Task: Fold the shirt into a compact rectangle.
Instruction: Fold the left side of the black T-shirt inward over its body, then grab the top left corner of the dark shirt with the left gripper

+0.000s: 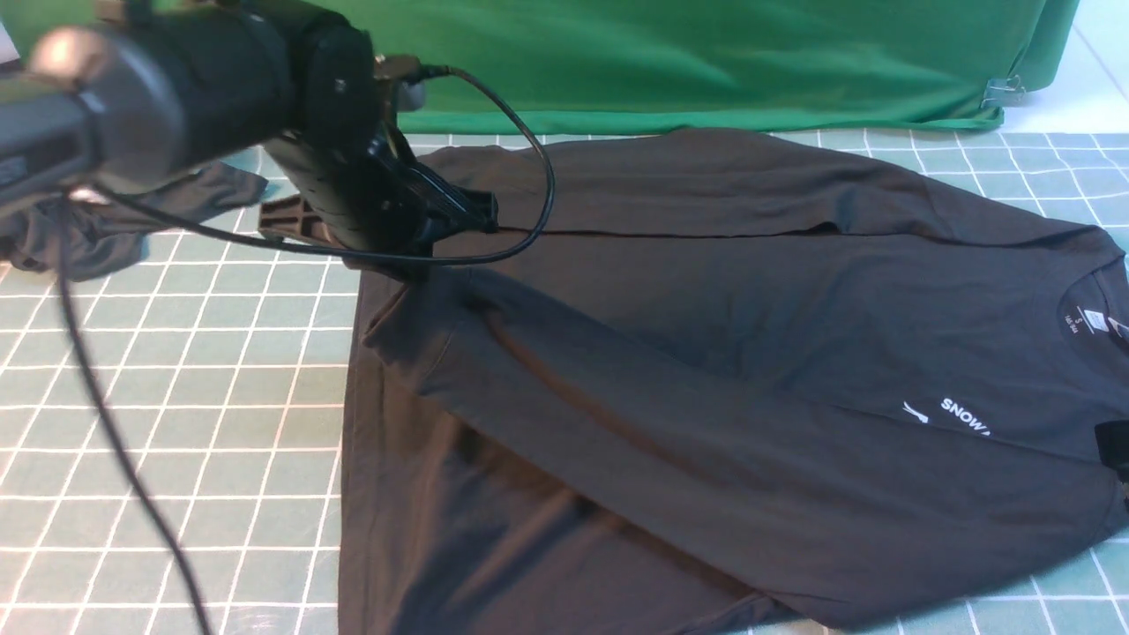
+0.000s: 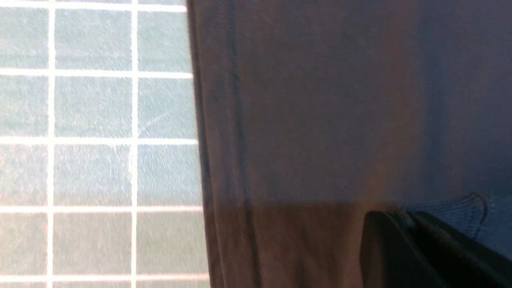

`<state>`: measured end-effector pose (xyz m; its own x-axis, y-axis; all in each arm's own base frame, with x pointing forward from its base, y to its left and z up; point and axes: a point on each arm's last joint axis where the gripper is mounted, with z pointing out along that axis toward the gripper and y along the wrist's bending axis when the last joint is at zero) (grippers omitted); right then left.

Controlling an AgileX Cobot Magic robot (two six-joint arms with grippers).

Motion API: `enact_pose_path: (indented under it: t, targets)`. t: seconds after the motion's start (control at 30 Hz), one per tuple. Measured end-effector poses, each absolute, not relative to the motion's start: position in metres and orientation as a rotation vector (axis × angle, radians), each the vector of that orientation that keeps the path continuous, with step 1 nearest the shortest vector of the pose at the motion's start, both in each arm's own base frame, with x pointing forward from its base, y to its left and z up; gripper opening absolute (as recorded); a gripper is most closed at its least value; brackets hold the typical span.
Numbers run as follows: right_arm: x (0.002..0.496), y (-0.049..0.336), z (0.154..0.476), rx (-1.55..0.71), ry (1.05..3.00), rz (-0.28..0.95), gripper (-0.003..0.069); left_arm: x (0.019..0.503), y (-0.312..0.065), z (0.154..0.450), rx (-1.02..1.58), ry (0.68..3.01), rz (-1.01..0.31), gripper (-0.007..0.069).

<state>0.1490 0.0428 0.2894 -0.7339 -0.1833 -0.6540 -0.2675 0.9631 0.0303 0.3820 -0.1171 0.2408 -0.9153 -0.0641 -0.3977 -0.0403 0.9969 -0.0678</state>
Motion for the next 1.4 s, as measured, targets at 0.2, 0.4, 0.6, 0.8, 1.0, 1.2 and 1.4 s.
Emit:
enact_pose_path:
  t: [0.2,0.4,0.6,0.8,1.0,1.2,1.4]
  targets:
    - [0.149,0.043,0.289,-0.316,2.413,0.159,0.0261,0.405,-0.104,0.213,-0.152,2.793,-0.043,0.0085]
    - [0.149,0.043,0.289,-0.316,2.413,0.159,0.0261,0.427,-0.08,0.237,-0.213,2.745,-0.088,0.0348]
    - [0.149,0.043,0.29,-0.315,2.406,0.159,0.0261,0.454,-0.061,0.269,-0.408,2.57,-0.432,0.0547]
    - [0.15,0.043,0.29,-0.314,2.399,0.16,0.0261,0.478,-0.065,0.218,-0.58,2.595,-0.719,0.0582]
    - [0.15,0.043,0.29,-0.314,2.399,0.16,0.0261,0.497,-0.067,0.162,-0.767,2.545,-0.824,0.0583]
    - [0.15,0.043,0.29,-0.314,2.399,0.16,0.0261,0.509,-0.064,0.148,-0.838,2.446,-0.823,0.0583]
    - [0.15,0.043,0.29,-0.314,2.399,0.16,0.0261,0.515,-0.06,0.148,-0.845,2.372,-0.794,0.0583]
